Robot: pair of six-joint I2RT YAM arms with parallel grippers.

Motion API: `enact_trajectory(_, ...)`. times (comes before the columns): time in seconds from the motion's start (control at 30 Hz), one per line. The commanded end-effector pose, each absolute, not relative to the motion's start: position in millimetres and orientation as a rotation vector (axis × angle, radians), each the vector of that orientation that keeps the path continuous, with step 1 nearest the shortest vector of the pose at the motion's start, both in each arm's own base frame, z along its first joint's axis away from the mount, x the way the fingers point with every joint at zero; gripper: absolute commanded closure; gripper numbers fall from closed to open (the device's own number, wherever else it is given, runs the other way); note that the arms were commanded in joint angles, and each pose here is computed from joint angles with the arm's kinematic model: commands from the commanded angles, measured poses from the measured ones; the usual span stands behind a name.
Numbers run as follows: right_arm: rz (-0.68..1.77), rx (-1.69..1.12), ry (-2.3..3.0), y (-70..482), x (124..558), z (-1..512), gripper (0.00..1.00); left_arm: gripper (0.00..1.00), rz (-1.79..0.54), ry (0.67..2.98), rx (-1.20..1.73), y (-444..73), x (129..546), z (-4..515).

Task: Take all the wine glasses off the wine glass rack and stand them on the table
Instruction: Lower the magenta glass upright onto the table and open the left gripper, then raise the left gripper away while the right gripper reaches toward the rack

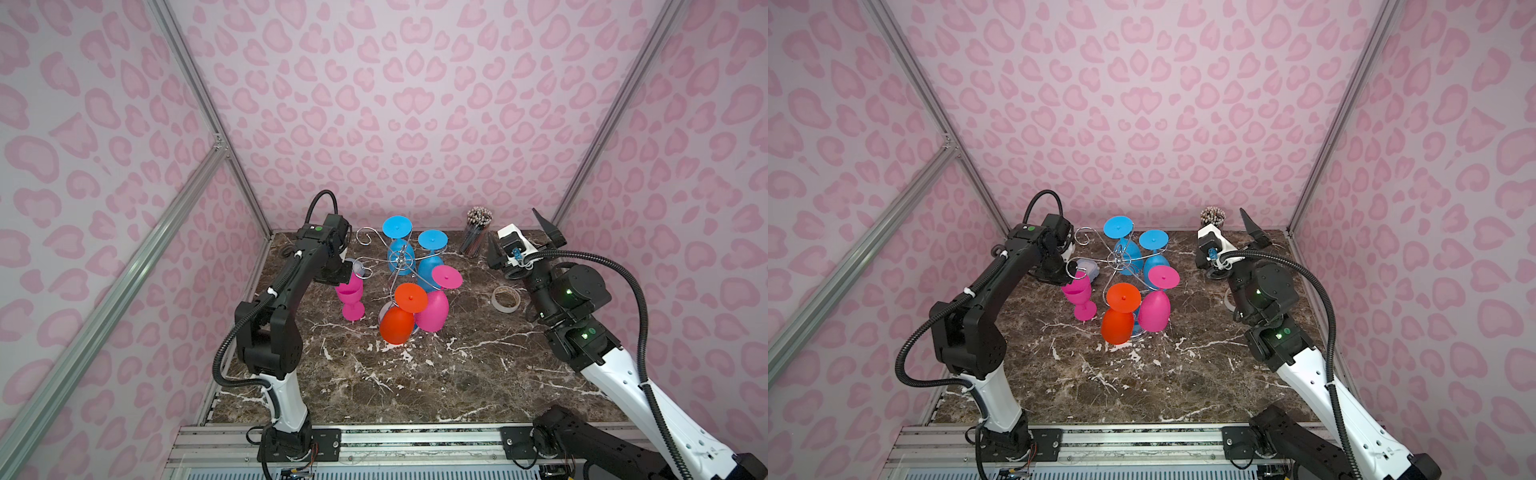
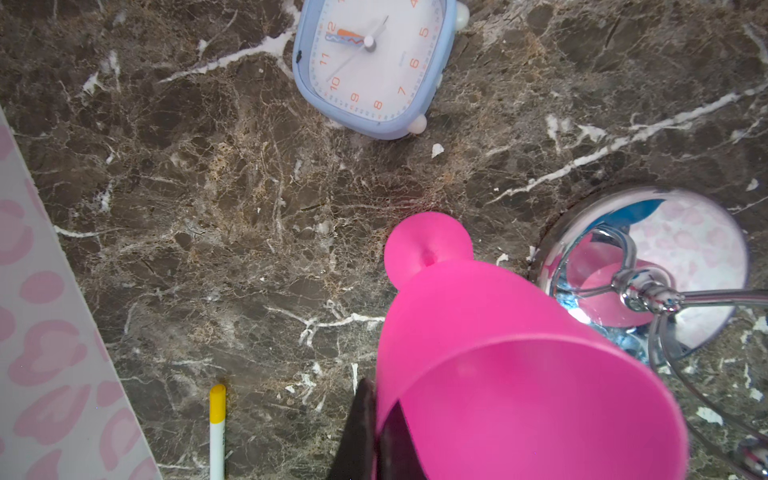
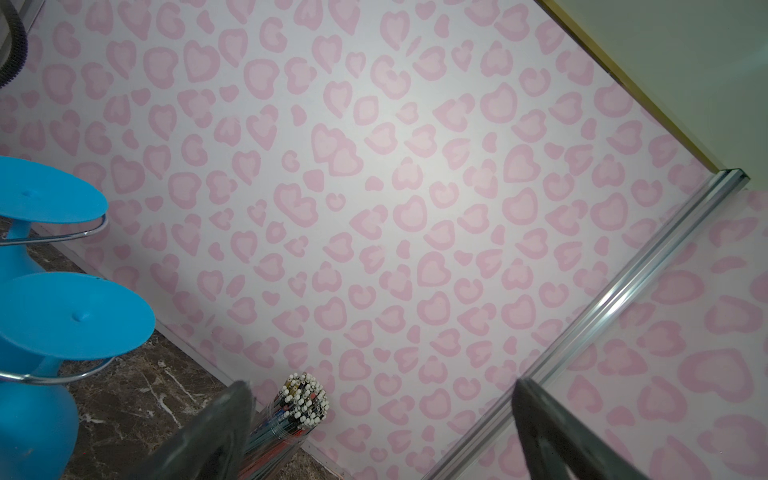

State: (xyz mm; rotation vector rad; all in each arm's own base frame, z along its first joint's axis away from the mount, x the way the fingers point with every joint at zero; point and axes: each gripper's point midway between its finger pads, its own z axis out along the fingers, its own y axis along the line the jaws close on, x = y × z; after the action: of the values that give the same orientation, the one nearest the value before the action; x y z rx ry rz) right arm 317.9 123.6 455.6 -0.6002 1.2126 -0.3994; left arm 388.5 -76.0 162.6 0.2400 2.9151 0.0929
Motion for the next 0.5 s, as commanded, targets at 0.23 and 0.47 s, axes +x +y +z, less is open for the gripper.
enact_trajectory(0.23,-0.393,-0.595,1.221,122.8,317.3,452.1,0.01,0.72,0.046,2.920,0.249,-81.5,384.8,168.4)
enact_trajectory(0.47,-0.378,-0.563,1.222,120.4,318.6,457.0,0.01,0.54,-0.074,2.817,0.179,-90.6,394.4,199.6)
